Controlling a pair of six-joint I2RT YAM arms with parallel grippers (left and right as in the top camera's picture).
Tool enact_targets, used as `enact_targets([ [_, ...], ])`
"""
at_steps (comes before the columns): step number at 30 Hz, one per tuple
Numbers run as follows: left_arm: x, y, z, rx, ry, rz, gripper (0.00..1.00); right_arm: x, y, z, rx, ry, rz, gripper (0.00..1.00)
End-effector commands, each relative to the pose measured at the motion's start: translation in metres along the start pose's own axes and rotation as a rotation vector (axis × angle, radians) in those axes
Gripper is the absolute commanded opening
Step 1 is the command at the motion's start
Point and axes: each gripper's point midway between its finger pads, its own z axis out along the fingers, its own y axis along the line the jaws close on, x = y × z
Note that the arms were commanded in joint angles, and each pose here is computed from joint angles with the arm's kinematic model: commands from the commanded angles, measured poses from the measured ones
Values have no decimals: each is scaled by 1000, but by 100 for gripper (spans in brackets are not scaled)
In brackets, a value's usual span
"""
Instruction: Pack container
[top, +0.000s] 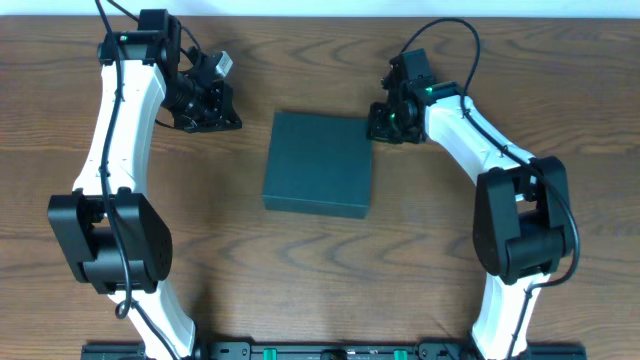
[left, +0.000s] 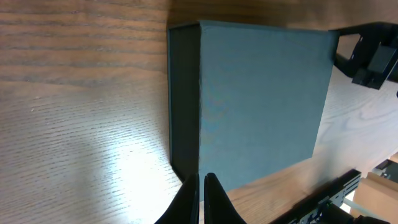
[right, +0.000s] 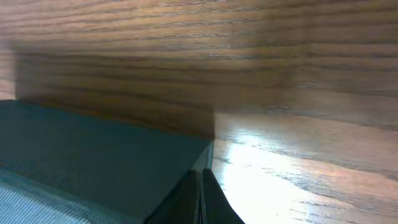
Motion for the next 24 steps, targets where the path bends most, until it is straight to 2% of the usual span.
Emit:
enact_targets([
  [1,-2,-5,-7,5,-21,23,6,-2,17,1,-47,-16,-21,1],
  [5,-3,-4,-7,-2,-24,25,6,-12,30,-1,-106,-55,-63,1],
  [16,-3,-3,-7,-6,-24,24,6,-13,26,-7,-94,-46,-50,1],
  [21,3,-10,-18,-6,-30,28,6,-27,9,-48,-19,-90,-17,1],
  [24,12,-22,-37,-8,-60,54,6,-31,16,-91,-31,-149,-57,1],
])
